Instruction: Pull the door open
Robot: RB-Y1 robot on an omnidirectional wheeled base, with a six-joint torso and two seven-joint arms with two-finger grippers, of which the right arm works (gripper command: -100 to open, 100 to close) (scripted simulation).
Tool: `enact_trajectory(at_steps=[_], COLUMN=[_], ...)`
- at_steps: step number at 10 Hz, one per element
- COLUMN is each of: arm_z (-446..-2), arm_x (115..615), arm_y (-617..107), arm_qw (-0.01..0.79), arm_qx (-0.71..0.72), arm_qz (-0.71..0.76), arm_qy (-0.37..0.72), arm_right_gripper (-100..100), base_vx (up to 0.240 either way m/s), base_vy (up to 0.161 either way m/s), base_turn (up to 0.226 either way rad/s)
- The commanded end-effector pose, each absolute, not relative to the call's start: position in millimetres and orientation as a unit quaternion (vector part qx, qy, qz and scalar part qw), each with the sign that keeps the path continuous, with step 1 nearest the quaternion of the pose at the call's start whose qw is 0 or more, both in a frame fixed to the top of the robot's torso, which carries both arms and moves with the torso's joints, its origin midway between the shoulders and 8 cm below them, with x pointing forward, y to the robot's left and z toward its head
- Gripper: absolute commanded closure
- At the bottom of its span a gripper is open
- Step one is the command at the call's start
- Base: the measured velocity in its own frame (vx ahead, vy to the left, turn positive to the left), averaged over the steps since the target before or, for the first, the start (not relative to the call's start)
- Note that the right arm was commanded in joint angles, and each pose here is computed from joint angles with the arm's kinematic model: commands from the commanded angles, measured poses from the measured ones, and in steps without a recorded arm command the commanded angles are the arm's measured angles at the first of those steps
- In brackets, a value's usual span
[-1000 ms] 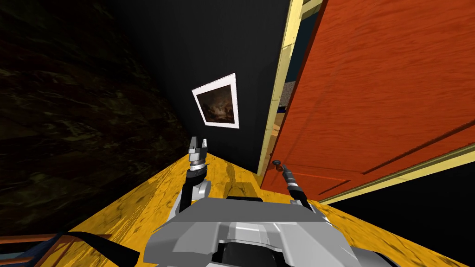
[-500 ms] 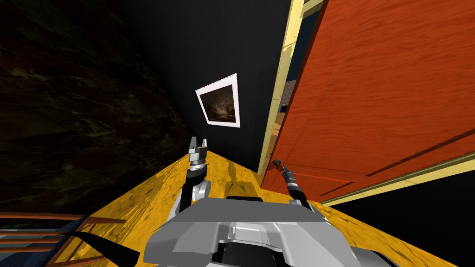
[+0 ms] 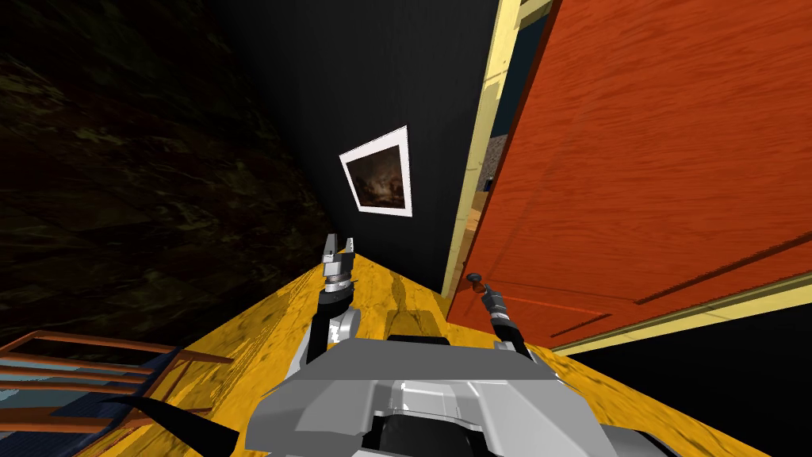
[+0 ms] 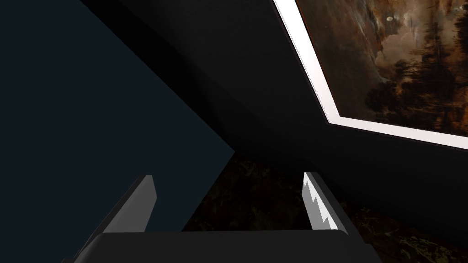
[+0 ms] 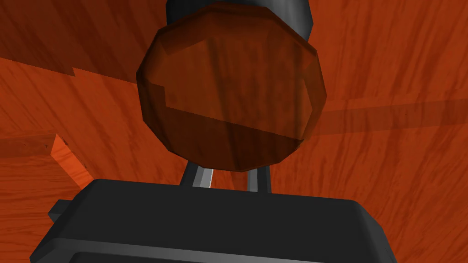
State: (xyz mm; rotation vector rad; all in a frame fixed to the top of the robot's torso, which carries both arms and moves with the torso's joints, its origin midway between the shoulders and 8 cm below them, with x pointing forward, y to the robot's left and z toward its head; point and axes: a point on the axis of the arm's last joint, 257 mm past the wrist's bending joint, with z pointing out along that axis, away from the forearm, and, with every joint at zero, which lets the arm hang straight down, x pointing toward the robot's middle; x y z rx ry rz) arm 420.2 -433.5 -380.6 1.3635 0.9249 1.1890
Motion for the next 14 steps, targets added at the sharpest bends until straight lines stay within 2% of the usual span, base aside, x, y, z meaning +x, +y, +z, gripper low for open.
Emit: enact_trajectory(at_steps=[1,4,6,7,14], arm_z=[-374.0,-374.0,-374.7,-387.1,-387.6], arm_x=[429.1,429.1,430.0,421.8,430.1], arm_y=[-420.0,-420.0,-421.3,-435.2,-424.0], arm_qw=[0.509,0.504,0.483,0.482,0.415], arm_qx=[0.577,0.580,0.600,0.614,0.654], arm_qz=[0.527,0.531,0.549,0.535,0.588], arm_qy=[0.362,0.357,0.325,0.323,0.234], arm_right_gripper=[100,100,100,-100,-100], base_vx=[-0.086,-0.027,-0.058,-0.066,-0.077], base_vy=[-0.027,-0.006,-0.022,-0.042,0.000], base_turn=[0.124,0.010,0.119,0.027,0.039])
